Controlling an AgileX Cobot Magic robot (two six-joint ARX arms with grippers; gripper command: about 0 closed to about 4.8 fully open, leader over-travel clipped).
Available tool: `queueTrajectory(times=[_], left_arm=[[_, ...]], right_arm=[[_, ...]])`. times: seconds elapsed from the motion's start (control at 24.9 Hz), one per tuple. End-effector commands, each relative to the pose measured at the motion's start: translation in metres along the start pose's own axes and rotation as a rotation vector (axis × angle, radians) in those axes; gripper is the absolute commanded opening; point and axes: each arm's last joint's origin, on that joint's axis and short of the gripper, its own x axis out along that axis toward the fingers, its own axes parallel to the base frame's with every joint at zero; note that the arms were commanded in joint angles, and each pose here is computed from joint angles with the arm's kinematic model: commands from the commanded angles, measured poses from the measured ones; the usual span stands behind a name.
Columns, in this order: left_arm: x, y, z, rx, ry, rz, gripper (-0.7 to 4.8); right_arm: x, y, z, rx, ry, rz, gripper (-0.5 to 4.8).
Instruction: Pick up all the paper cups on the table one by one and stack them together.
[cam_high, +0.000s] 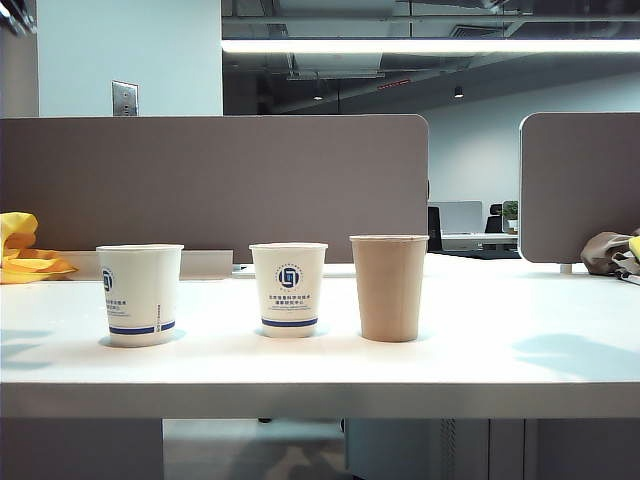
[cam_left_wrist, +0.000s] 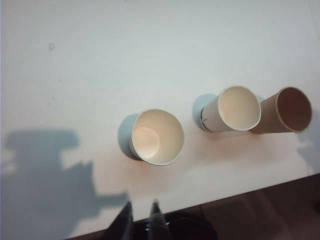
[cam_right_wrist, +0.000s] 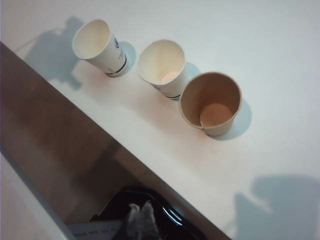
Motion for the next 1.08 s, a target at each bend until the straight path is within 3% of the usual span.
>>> queueTrajectory(times=[0.04,0.2,0.4,0.68,1.08], left_arm=[[0.011,-0.002,0.003,0.008,0.030,-0.026,0.48],[0.025,-0.006,0.005,0.018,0.077,-0.046,0.48],[0.048,-0.014,0.006,0.043,0.159,-0.070,0.48],[0.066,-0.012,0.007,0.032,0.221,-0.069,0.48],[0.084,-0.009,0.020,0.060,0.178,-0.075,0.48]], right_arm=[[0.013,-0.001,0.010,-0.010,0.084,-0.030,-0.06],[0.025,-0.008,0.021,0.002,0.148,-0.093,-0.05],[0.046,-0.023,0.021,-0.021,0.273,-0.212,0.54],[0.076,-0.038,0.022,-0.002,0.343,-0.206,0.54],[0.096,-0.048,0.027,-0.005,0.339,-0.217,0.54]])
